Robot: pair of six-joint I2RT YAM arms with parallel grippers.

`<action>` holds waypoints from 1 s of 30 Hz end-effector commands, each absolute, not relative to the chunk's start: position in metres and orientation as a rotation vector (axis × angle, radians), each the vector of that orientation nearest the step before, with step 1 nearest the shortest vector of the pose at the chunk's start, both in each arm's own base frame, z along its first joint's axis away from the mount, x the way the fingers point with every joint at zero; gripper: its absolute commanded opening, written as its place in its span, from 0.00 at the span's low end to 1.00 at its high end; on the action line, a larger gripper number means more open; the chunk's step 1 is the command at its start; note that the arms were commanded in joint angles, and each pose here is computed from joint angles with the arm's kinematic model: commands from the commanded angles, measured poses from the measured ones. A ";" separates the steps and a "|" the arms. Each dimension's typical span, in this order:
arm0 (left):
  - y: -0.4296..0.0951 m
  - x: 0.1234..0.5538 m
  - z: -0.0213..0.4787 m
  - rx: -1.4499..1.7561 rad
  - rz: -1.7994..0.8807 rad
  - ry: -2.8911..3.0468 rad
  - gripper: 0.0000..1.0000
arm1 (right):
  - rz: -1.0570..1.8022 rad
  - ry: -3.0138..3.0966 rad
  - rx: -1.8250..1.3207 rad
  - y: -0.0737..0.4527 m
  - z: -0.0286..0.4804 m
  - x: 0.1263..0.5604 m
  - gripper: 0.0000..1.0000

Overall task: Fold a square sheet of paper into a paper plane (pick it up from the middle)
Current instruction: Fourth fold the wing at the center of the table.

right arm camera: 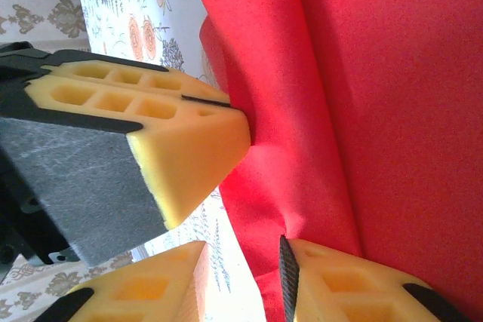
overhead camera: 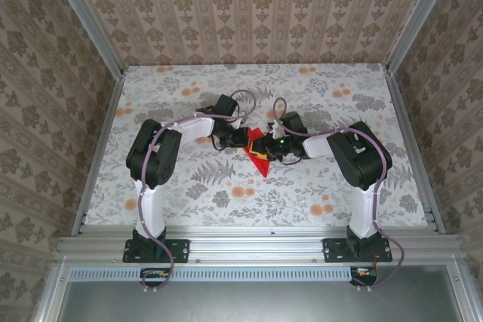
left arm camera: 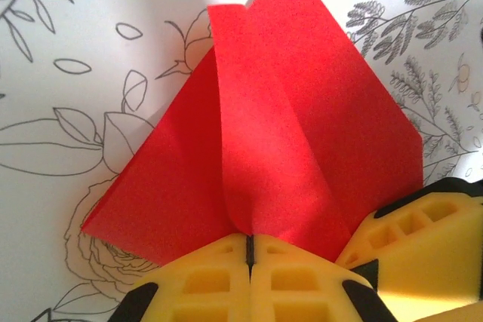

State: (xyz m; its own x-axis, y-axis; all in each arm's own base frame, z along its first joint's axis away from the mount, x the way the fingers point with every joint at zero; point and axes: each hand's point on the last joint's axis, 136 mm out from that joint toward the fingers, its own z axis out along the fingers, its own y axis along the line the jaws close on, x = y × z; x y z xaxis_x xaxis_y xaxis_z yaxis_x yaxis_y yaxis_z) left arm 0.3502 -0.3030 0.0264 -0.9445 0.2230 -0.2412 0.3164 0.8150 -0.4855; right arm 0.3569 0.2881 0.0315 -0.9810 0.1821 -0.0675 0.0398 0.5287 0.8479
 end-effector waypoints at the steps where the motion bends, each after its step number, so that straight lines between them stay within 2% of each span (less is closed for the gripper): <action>1: -0.295 0.352 0.016 0.463 -0.719 2.858 0.02 | 1.371 2.719 0.234 0.279 0.016 0.337 0.35; 13: -0.289 0.348 0.006 0.488 -0.679 2.884 0.02 | 1.372 2.700 0.197 0.279 0.042 0.327 0.35; 30: -0.284 0.345 -0.002 0.504 -0.648 2.908 0.02 | 1.379 2.771 0.178 0.282 0.025 0.296 0.32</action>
State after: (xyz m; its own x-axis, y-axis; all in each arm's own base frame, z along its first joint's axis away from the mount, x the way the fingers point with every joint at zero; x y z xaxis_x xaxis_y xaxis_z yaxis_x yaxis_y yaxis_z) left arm 0.3500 -0.2990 0.0223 -0.9313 0.2691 -0.2456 0.3553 0.8197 -0.4494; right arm 0.3079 0.2815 0.0285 -0.9896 0.1436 0.0015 0.0868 0.5902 0.8025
